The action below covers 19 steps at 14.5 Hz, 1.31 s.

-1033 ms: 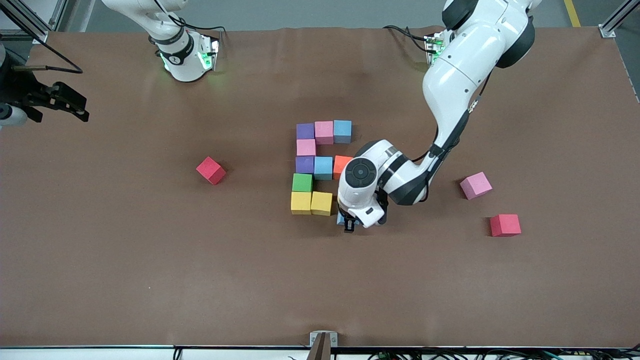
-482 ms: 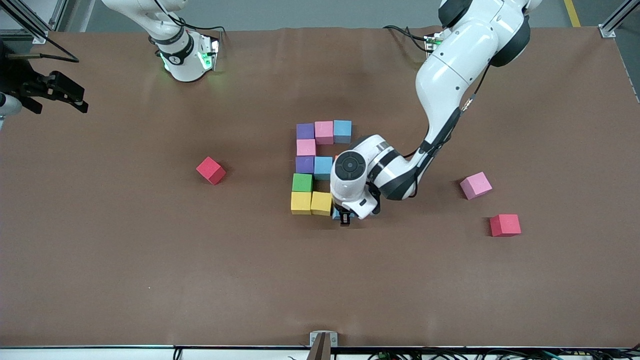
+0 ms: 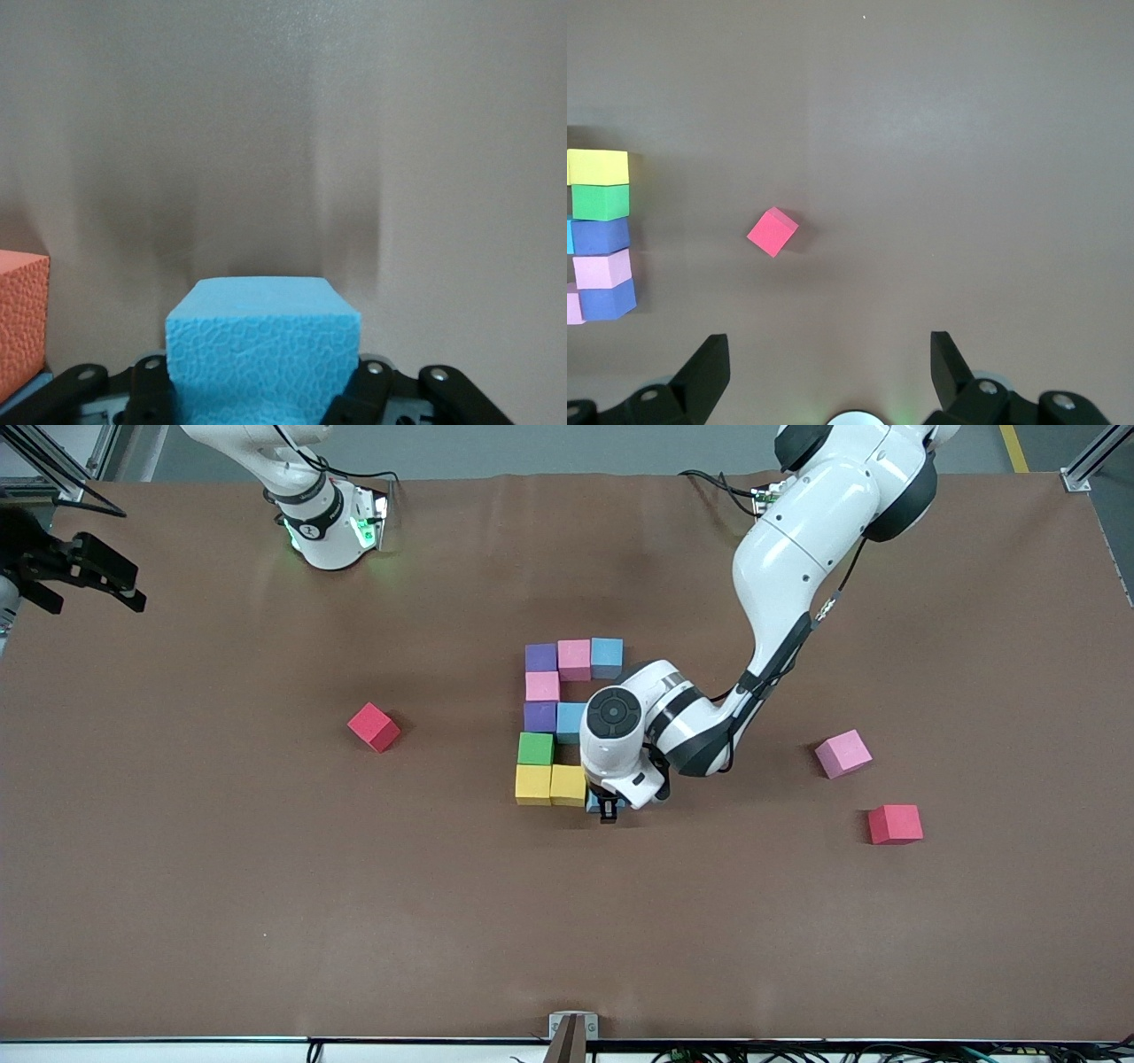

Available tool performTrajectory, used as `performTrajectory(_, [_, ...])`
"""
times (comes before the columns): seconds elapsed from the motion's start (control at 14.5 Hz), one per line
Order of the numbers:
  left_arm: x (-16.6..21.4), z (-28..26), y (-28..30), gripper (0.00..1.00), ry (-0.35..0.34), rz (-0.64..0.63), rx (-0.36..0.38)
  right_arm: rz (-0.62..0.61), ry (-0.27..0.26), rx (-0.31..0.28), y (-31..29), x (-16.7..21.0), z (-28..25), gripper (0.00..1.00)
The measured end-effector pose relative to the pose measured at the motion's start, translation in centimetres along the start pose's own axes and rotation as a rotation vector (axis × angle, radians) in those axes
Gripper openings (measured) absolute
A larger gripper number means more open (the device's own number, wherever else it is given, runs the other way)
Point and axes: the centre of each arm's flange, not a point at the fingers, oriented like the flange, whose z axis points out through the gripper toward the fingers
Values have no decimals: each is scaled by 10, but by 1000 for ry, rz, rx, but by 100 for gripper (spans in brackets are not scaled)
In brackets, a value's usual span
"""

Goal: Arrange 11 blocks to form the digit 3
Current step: 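Lower the light blue cube beside the yellow cube with the left gripper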

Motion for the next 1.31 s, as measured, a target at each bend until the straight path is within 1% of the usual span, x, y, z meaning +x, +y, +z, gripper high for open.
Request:
performTrajectory(0.34, [-3, 1, -4, 56, 2, 6, 1, 0, -12, 14, -1, -3, -3, 100])
performTrajectory(0.96, [-3, 6, -8, 56, 13, 11, 6, 0, -39, 15, 0, -6, 0, 100])
performTrajectory(1.31, [-3, 6, -8, 57, 13, 11, 6, 2, -45, 15, 1, -7, 1, 100])
